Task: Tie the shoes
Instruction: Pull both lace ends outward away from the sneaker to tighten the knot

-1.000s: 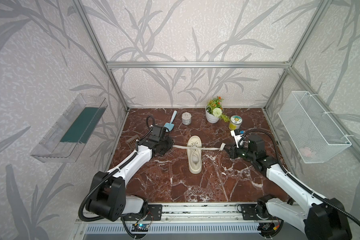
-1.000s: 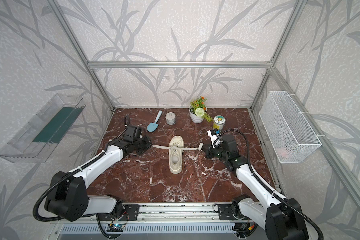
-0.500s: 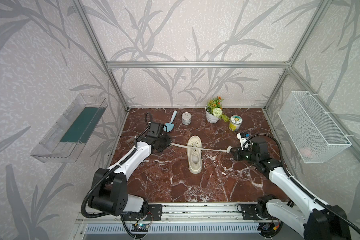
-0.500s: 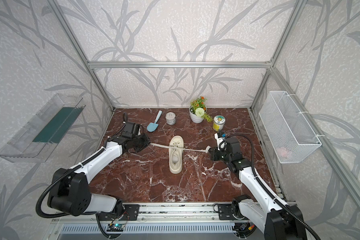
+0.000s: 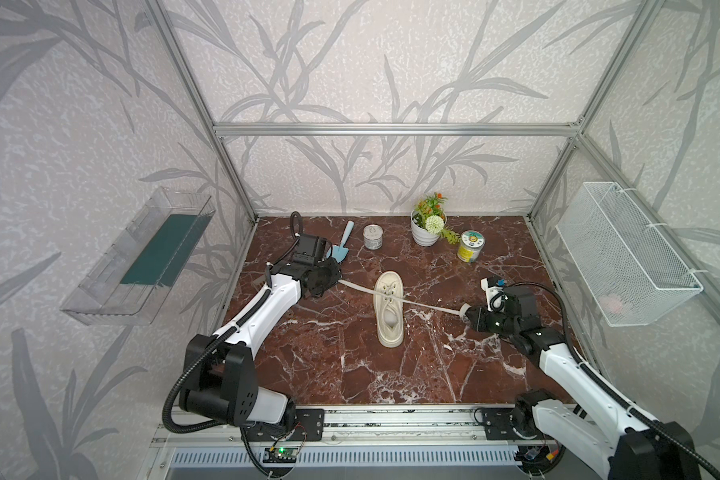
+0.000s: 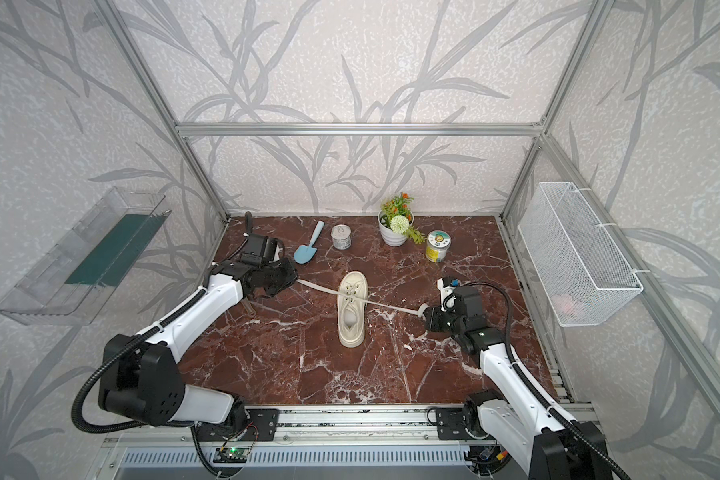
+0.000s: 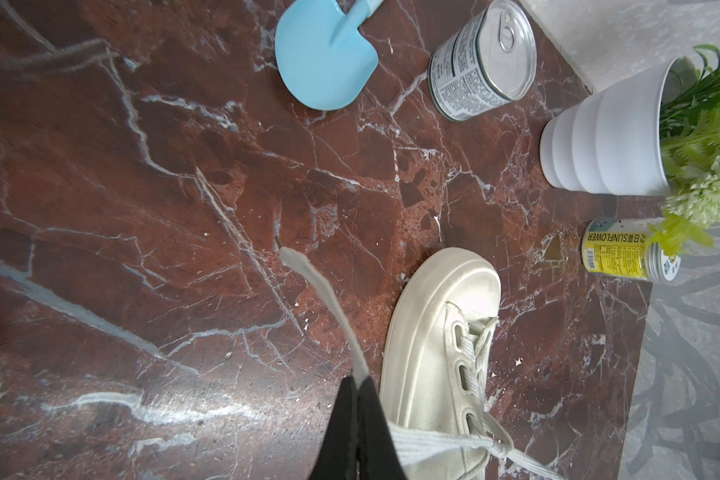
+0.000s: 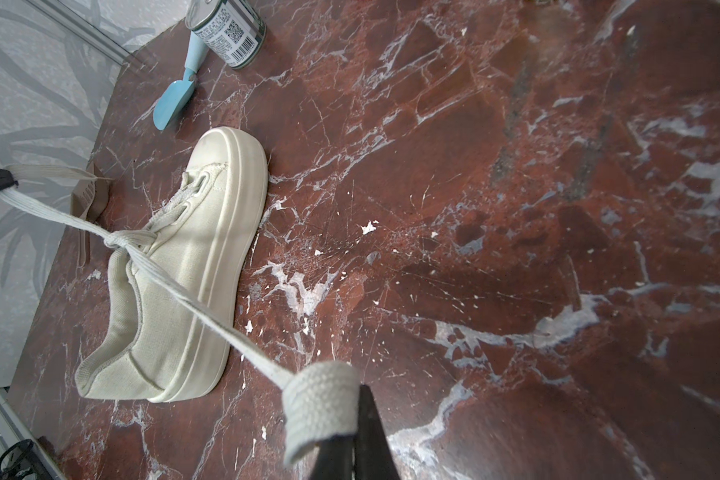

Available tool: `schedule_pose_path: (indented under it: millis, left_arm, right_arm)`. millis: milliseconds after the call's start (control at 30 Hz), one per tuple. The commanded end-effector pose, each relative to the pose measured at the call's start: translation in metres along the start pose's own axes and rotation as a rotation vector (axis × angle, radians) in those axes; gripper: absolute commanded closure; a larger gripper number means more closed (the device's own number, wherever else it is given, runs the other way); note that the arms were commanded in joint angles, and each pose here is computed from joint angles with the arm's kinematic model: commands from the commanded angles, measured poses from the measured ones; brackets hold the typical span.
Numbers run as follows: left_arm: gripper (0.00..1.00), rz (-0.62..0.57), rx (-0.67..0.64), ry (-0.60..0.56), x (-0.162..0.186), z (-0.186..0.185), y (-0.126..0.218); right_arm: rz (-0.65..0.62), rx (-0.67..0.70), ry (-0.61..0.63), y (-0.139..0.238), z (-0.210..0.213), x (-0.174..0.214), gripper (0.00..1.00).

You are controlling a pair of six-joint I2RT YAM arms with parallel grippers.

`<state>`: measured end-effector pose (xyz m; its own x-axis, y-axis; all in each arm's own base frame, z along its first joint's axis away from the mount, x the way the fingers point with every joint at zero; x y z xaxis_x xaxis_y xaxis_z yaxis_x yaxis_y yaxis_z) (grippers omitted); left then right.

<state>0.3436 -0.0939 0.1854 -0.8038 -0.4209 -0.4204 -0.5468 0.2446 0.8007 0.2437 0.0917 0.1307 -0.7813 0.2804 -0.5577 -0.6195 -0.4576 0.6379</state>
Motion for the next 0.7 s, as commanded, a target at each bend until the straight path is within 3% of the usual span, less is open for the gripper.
schedule_pose_path:
  millis: [0, 667]
  left_arm:
    - [1.00, -0.036, -0.051, -0.027, -0.012, 0.007, 0.015]
    - [1.00, -0.012, -0.096, 0.019, -0.014, 0.043, 0.019]
  right_arm:
    - [0.010, 0.037, -0.030, 0.001, -0.008, 0.005, 1.00]
    - [0.012, 0.256, -0.131, 0.005, -0.047, 0.025, 1.00]
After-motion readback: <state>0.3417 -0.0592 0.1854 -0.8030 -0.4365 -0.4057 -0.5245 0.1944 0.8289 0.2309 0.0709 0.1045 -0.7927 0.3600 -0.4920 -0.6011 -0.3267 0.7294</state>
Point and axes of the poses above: each gripper's point midway between its finger pads, its own y axis back along the fingers, its own z axis along the line the jaws close on, x = y × z, the point moved 4 cm from there along y, back along the fingers, and after that the axes turned 5 degrees about -y, right-handed, at the moved point
